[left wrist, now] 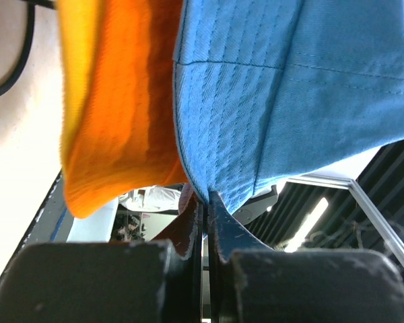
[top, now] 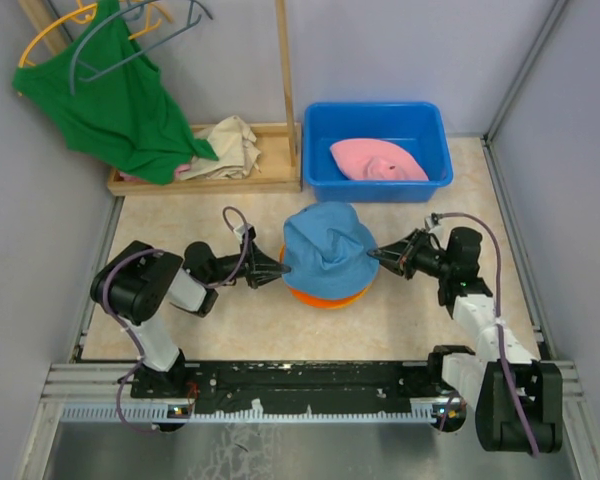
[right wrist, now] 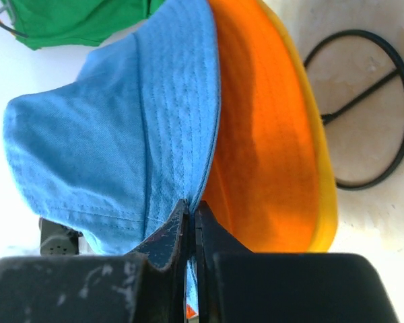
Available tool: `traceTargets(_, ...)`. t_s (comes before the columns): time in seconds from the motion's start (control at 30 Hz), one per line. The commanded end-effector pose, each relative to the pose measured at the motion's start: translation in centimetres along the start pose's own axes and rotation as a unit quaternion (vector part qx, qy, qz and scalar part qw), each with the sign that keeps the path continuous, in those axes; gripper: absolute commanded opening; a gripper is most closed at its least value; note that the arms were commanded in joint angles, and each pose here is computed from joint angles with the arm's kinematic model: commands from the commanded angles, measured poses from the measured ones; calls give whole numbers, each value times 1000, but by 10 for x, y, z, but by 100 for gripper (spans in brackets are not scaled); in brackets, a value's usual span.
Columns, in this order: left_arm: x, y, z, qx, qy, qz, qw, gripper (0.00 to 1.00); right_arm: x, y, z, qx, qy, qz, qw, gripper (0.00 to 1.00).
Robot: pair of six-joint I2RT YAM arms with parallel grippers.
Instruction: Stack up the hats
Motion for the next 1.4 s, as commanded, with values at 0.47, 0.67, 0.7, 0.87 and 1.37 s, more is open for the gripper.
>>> traceTargets(0.47,40,-10,1,62,120,7,991,0,-71,3,-11,10,-37,91,995,0)
traceTargets(0.67,56,-21,-10,49,112,-10,992,0,-79,7,-24,5,-47,113,993,0)
traceTargets(0.7,57,-23,-12,46,111,-11,993,0,-79,8,-26,7,-49,114,992,0)
traceTargets(0.87,53,-24,-24,35,113,-6,993,0,-71,11,-33,5,-62,109,992,0)
traceTargets(1.37,16,-23,-33,7,120,24,993,30,-22,7,-49,-36,-101,101,989,40)
Point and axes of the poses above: each gripper's point midway between its finger pads, its own y axis out along the fingers, its own x axis along the line the jaws close on, z = x × y, the point moved 7 cm from there along -y, back along the fingers, and after that the axes turned 6 degrees about y, right-handed, at the moved point
